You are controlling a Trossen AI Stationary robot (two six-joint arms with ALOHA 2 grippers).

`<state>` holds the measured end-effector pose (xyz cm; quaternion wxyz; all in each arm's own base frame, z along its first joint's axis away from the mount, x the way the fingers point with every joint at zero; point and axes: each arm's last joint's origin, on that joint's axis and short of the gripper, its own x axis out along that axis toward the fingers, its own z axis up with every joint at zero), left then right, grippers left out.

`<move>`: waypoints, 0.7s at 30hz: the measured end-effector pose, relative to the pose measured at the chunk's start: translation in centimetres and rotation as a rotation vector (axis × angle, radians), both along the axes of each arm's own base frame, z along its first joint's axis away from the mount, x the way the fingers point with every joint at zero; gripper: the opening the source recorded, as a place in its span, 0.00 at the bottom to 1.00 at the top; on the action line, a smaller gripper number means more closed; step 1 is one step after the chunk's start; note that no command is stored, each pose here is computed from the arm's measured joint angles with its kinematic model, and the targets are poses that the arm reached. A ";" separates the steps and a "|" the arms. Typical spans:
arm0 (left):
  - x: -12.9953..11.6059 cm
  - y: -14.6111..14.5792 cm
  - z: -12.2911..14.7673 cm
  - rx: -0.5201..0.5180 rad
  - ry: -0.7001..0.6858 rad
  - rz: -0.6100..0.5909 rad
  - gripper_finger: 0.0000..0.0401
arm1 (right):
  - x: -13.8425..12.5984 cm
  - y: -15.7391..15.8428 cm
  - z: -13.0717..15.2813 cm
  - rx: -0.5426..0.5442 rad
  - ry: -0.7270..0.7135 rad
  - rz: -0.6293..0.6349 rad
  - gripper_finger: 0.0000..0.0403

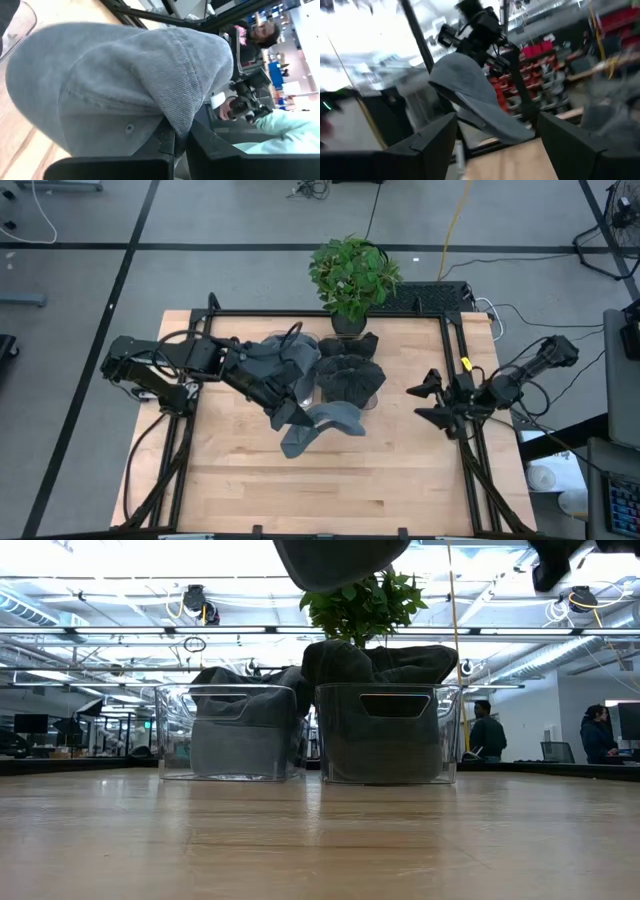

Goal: Pick & Place hat
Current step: Put the blue cap into the left transparent bin

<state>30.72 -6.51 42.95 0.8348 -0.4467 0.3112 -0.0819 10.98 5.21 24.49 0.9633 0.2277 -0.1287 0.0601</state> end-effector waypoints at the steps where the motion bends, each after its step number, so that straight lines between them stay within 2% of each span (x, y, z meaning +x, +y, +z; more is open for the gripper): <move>1: 0.0 0.1 0.2 -0.006 -0.005 -0.007 0.04 | 0.4 0.3 1.0 -0.054 0.008 -0.015 0.66; 4: -0.2 0.1 0.9 -0.015 -0.030 -0.049 0.04 | 1.9 1.1 2.6 -0.189 0.075 -0.056 0.66; 8: -0.6 0.0 2.2 -0.019 -0.083 -0.088 0.04 | 3.5 1.8 4.1 -0.194 0.098 -0.072 0.66; 13: -1.3 0.0 4.9 -0.022 -0.213 -0.168 0.04 | 6.4 3.0 3.9 -0.275 0.192 -0.093 0.66; 18: -2.6 0.2 7.9 -0.002 -0.341 -0.215 0.04 | 9.4 4.1 5.0 -0.333 0.153 -0.142 0.66; 21: -3.5 0.3 9.6 0.011 -0.411 -0.223 0.04 | 11.1 4.3 5.9 -0.328 0.097 -0.227 0.66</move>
